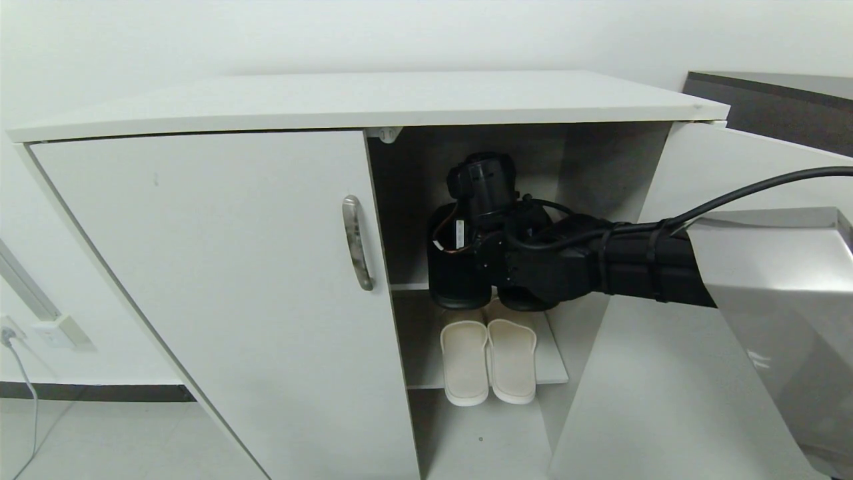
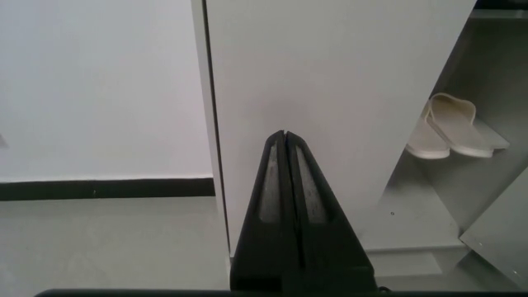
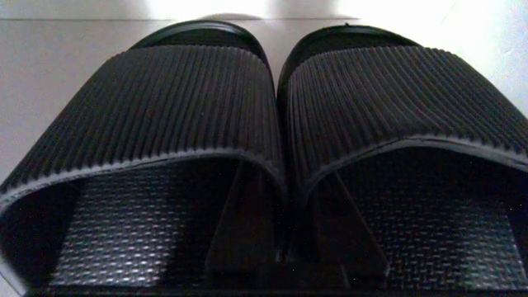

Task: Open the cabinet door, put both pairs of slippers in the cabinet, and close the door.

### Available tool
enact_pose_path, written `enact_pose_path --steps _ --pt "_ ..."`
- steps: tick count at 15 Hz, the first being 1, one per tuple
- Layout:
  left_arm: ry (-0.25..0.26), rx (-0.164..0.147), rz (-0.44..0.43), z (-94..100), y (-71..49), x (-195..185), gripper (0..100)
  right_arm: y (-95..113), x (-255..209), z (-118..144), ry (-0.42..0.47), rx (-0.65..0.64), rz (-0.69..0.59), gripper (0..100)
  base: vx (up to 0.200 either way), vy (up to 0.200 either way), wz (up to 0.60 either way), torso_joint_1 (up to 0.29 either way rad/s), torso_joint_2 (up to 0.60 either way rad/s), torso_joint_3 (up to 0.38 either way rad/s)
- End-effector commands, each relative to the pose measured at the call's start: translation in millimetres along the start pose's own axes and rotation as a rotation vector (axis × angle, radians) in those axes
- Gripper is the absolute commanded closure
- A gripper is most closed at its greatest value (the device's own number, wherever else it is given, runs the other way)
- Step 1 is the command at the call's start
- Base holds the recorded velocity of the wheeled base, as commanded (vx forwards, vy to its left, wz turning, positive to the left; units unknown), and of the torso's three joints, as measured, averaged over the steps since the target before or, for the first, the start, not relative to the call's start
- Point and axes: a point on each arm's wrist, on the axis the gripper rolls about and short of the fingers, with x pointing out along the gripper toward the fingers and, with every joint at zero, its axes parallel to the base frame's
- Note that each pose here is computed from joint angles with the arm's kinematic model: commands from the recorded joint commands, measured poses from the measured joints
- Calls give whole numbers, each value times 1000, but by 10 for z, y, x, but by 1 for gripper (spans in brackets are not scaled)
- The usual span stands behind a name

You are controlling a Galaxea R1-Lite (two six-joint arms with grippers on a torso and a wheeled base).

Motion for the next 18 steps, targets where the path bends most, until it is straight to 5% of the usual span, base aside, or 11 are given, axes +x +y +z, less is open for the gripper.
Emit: enact_pose_path --steps 1,9,18 --pt "1 -1 2 0 0 1 100 -4 -3 -11 4 -4 -1 0 0 0 0 0 0 0" --pt "1 -1 2 0 0 1 100 -79 -365 31 31 -34 25 0 0 0 0 0 0 0" --pt "1 -1 2 0 0 1 100 -387 -1436 30 26 -56 183 0 0 0 0 0 0 0"
